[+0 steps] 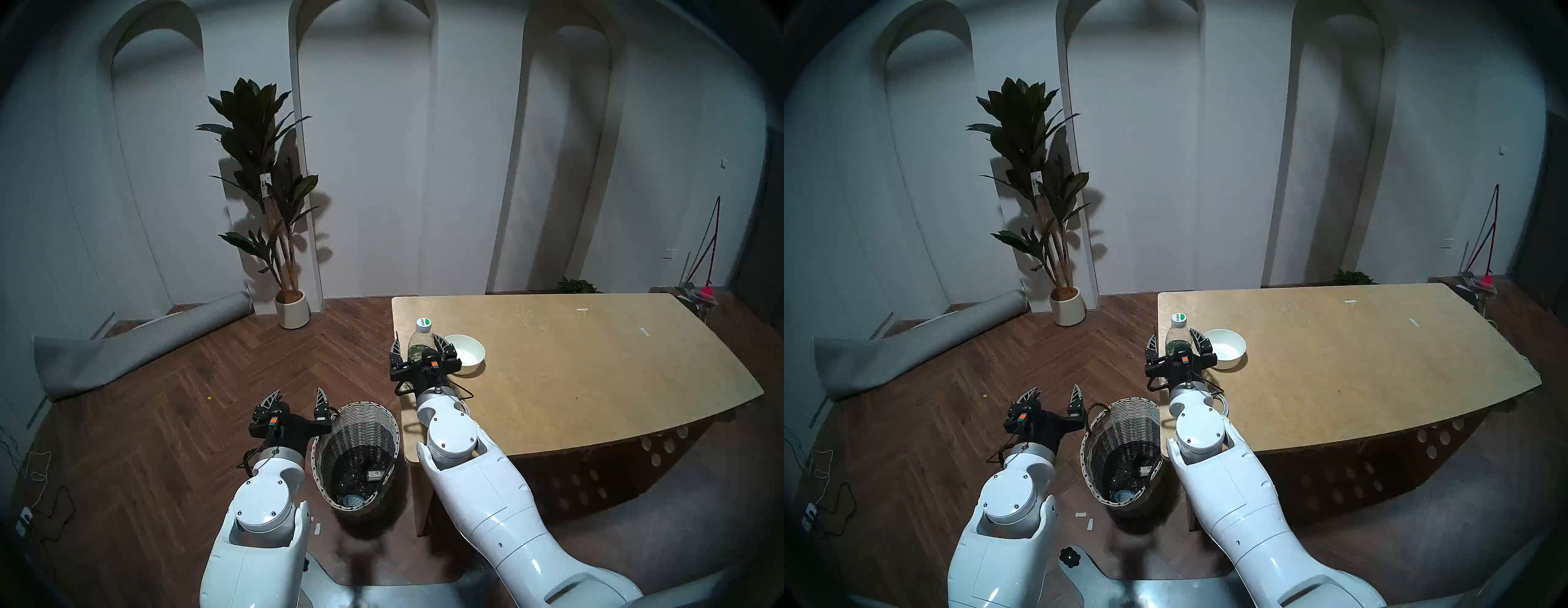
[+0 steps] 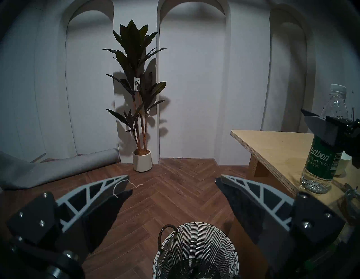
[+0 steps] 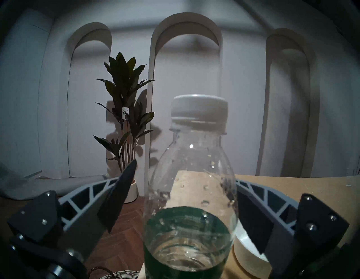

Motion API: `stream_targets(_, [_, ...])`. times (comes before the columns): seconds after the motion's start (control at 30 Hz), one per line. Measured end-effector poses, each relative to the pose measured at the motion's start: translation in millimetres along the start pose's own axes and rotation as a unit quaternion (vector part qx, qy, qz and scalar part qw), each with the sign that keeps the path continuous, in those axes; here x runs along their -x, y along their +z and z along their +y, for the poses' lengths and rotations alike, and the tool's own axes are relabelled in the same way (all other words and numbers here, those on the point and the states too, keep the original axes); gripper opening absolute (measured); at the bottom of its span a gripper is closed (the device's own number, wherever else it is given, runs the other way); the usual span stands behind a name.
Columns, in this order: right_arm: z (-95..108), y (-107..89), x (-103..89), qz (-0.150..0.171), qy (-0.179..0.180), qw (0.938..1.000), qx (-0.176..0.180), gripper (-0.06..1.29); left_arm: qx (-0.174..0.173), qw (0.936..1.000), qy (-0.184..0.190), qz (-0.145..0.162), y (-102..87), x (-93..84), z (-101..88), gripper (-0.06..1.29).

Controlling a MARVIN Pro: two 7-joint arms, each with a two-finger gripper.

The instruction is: Load the items into the basket from the rear

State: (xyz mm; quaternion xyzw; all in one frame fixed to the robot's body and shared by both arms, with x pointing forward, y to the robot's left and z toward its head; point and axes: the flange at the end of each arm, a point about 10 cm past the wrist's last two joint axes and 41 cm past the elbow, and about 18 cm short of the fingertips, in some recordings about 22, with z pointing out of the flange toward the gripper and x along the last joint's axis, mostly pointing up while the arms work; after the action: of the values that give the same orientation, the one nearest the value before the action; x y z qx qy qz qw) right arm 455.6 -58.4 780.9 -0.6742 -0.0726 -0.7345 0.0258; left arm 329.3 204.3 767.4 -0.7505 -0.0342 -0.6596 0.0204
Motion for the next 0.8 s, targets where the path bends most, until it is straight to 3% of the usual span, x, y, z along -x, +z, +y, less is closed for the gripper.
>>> stream_targets(0.13, [-3.2, 3.7, 0.3, 0.006, -0.001, 1.0000, 0.003, 1.23, -0.001, 1.0000, 0.000, 0.000, 0.3, -0.2, -1.3, 1.23])
stream_targets(0.17, [-4.2, 4.0, -0.4, 0.008, 0.000, 1.0000, 0.004, 1.15, -0.001, 1.0000, 0.000, 0.000, 0.4, -0.2, -1.8, 1.23])
stream_targets(0.2, [-5.3, 4.2, -1.9, 0.011, 0.001, 0.9999, 0.004, 0.63, -0.002, 1.0000, 0.000, 0.000, 0.4, -0.3, -2.3, 1.23])
stream_targets(0.23, [-6.3, 4.3, -4.0, 0.014, 0.004, 0.9999, 0.004, 0.59, -0.002, 1.0000, 0.000, 0.001, 0.4, -0.3, -2.7, 1.23])
stream_targets(0.6, [-30.4, 4.9, -46.9, 0.072, 0.036, 0.9967, -0.013, 0.57, -0.009, 1.0000, -0.002, 0.001, -0.1, -0.7, -5.2, 1.23])
stream_targets(0.8, [-51.2, -0.6, -47.2, 0.072, 0.052, 0.9957, -0.028, 0.57, -0.023, 0.9997, -0.009, 0.002, -0.9, -0.8, -7.9, 1.23])
